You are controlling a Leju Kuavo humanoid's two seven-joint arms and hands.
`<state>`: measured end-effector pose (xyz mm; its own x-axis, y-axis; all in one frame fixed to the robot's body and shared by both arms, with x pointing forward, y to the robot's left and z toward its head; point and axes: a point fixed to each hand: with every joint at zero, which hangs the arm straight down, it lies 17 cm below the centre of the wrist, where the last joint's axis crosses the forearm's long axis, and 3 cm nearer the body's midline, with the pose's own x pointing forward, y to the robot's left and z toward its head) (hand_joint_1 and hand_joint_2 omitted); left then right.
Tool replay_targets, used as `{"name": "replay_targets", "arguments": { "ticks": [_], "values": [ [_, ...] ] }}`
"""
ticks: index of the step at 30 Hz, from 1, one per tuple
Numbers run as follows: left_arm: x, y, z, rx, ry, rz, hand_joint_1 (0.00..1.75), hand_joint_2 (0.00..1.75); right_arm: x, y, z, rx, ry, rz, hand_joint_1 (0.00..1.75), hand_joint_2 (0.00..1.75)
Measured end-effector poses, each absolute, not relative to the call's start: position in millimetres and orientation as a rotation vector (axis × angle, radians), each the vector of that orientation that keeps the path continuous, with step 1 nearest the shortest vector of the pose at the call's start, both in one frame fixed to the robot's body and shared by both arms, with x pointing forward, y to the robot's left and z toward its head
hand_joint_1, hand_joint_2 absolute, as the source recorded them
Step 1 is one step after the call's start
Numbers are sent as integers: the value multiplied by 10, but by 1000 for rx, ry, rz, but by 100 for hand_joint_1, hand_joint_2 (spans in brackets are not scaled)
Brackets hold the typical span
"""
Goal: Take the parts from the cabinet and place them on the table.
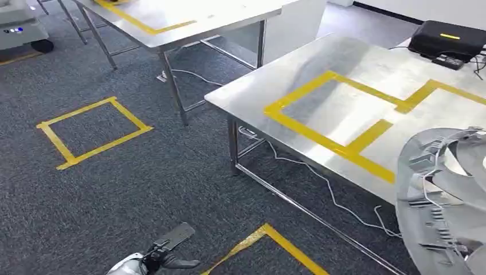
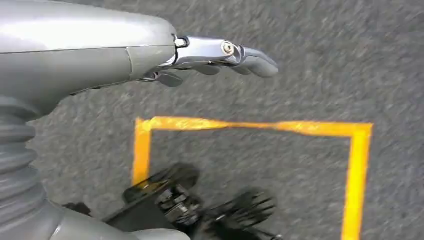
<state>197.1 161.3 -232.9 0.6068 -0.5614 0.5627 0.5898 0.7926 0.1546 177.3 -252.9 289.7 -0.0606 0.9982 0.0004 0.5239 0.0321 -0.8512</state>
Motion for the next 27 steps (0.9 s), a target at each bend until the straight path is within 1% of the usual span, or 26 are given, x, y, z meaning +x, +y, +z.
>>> {"name": "replay_targets", "arguments": {
  "ticks": [7,18,22,27],
  "values": [
    [2097,1534,-2270,-52,-657,-668,0,175,1766,-2542,2892,-1556,-1649,921,175,175],
    [1878,1621,-2363,-52,-615,-670,0,175,1778,-2547,2887,-1551,-1646,916,175,175],
    [2083,1596,-2289,-44,-650,-671,0,175,1777,-2549,2890,-1551,-1646,915,175,175],
    [2001,1586,-2314,-53,-637,-671,0,175,1790,-2544,2899,-1552,-1651,913,175,175]
  ]
}}
